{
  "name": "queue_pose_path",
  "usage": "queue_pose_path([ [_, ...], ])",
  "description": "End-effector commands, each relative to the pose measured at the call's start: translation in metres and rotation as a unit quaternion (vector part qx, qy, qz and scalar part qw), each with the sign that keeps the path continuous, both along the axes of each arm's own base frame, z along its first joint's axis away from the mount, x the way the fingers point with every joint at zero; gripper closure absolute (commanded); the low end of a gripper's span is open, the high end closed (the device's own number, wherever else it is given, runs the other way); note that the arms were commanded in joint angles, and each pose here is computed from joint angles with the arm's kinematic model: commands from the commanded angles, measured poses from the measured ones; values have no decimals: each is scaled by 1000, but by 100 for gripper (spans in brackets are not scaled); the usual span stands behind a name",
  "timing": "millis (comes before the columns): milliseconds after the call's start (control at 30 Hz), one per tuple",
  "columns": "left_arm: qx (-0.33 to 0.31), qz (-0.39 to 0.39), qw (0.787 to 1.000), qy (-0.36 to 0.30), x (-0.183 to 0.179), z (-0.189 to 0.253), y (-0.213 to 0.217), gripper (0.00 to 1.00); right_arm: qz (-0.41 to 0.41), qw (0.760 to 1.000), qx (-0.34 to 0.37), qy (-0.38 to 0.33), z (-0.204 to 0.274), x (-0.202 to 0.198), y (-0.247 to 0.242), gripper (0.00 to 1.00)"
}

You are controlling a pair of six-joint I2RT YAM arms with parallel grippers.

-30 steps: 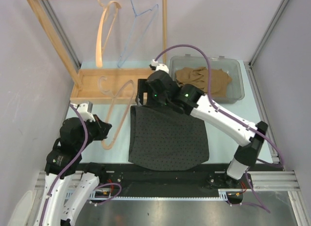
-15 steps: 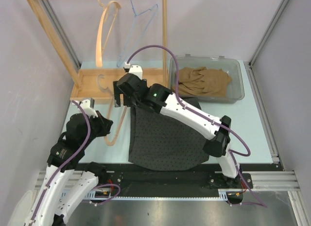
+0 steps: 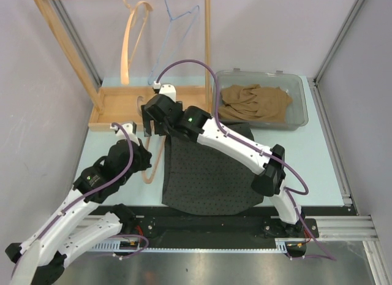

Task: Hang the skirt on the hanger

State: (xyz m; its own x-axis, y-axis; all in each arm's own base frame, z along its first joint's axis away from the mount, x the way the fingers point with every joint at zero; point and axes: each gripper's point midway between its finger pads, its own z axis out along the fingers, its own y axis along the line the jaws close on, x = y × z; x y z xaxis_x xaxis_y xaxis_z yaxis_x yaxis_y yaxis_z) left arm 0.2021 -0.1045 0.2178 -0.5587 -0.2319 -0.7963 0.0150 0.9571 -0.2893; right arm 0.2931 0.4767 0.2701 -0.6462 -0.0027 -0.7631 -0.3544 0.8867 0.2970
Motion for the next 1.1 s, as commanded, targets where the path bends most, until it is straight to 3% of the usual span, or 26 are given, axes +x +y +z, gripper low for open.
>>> queue_pose_path([
  [0, -12, 27, 999, -35, 9, 23, 0, 100, 0, 1000, 16, -16, 9, 10, 9, 11],
  [267, -17, 23, 999, -23, 5, 18, -19, 100, -13, 999, -11, -28, -13, 20, 17, 16],
  [367, -16, 27, 999, -19, 5, 18, -22, 100, -28, 999, -23, -35, -20, 23, 15, 23],
  [467, -17, 23, 999, -18, 4, 20, -26, 100, -45, 998, -36, -38, -28, 29, 11, 35],
  [833, -35, 0, 999, -16, 2, 21, -42, 99, -49, 997, -47, -34, -42, 36, 10, 98],
  [1000, -35, -12, 999, -27, 5, 32, -46, 92, -50, 997, -52, -28, -48, 33, 9, 100],
  [1067, -40, -14, 999, -34, 6, 39, -48, 81, -55, 997, -55, -26, -50, 34, 5, 100],
])
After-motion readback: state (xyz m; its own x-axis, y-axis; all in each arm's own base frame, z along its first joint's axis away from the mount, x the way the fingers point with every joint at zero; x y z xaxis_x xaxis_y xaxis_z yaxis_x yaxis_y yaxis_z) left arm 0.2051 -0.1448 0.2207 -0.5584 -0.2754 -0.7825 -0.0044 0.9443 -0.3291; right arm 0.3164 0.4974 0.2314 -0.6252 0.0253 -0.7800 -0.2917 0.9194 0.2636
